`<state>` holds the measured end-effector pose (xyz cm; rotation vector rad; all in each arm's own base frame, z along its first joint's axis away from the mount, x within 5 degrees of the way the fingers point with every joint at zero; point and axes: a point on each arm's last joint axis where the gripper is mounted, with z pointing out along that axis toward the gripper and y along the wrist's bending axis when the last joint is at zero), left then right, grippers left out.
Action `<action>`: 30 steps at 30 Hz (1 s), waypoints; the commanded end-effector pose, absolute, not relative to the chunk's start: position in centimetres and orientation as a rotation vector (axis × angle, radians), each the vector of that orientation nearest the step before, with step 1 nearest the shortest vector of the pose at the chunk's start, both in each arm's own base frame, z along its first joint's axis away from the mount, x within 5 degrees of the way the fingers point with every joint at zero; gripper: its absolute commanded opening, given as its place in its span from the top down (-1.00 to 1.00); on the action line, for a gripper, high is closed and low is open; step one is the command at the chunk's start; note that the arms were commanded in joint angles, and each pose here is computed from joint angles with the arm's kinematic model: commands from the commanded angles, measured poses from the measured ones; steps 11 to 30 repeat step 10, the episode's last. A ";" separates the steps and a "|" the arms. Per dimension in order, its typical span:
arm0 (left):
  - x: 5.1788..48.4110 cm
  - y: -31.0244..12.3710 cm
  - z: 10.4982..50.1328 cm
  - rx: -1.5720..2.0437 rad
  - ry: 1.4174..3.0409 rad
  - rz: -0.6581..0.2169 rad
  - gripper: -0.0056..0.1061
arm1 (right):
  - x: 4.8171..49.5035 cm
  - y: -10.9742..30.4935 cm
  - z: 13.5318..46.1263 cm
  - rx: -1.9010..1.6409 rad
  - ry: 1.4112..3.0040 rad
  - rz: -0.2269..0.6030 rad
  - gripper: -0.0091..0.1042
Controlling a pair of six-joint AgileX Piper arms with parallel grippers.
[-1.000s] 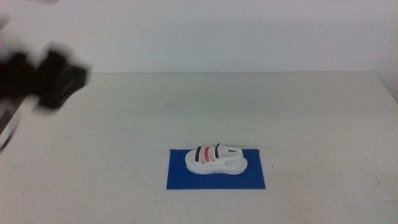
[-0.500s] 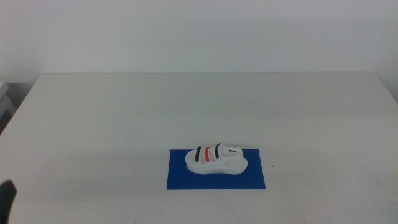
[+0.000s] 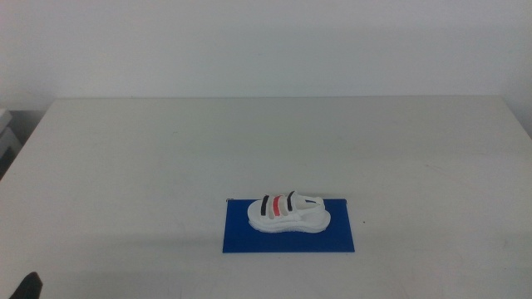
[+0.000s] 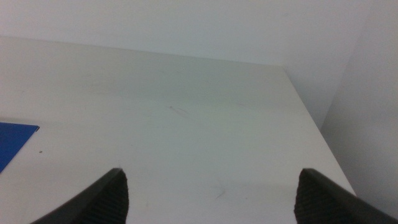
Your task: Use one arm to grab the shoe from the table and place it on the mat.
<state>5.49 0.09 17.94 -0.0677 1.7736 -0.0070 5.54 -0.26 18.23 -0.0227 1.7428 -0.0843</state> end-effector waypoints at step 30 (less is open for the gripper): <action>5.5 0.0 18.5 -0.038 1.682 -0.014 -0.78 | 5.7 -0.2 18.7 -0.044 1.677 -0.094 -0.53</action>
